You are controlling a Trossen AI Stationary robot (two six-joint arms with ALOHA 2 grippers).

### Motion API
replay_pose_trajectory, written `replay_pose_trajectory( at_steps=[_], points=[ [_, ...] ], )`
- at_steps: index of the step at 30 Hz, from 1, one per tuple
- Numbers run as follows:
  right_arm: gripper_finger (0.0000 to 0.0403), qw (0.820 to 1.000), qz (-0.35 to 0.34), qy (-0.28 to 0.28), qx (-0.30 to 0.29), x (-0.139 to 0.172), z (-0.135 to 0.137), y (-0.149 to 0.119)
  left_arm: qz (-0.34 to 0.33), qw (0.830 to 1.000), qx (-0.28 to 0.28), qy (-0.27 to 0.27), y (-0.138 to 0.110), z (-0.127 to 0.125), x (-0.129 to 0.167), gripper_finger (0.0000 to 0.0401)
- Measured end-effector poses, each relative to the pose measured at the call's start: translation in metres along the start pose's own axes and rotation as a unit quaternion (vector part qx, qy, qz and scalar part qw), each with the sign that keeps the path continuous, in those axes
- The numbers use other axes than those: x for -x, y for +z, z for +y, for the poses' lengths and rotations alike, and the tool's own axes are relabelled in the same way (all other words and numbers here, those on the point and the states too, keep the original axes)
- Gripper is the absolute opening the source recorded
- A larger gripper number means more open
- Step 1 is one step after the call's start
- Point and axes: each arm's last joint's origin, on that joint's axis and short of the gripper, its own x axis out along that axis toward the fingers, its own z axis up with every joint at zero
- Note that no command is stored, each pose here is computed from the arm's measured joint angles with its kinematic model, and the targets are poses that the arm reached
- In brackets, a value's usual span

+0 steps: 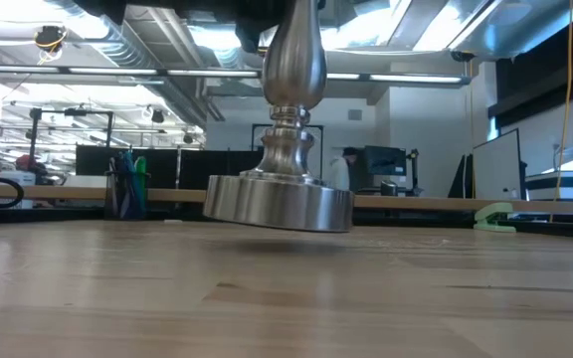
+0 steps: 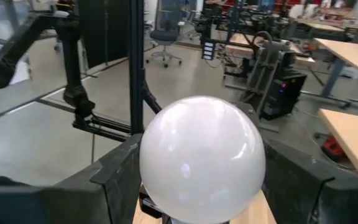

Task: Screw lightbulb
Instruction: Insert the lightbulb into the silver lamp

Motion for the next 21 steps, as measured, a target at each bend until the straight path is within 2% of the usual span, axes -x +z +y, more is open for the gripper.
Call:
replay_pose_trajectory(
  at_steps=[3,10,16,21],
  points=[
    [0.0267,1.000,0.007,-0.026,-0.006,-0.003,0.005,-0.005,0.004,1.000,0.000,0.002,-0.001,0.000,0.000,0.0124],
    [0.0267,0.994,0.012,-0.104,-0.026,-0.008,0.005,-0.015,0.027,0.998,0.003,0.050,-0.005,0.003,0.000,0.0124],
    [0.0265,0.984,0.025,-0.178,-0.018,-0.016,0.018,-0.017,0.030,0.994,0.005,0.101,-0.006,0.004,0.001,0.0124],
    [0.0266,0.969,0.027,-0.242,-0.039,-0.023,0.020,-0.021,0.030,0.991,0.013,0.129,-0.007,0.005,0.001,0.0124]
  ],
)
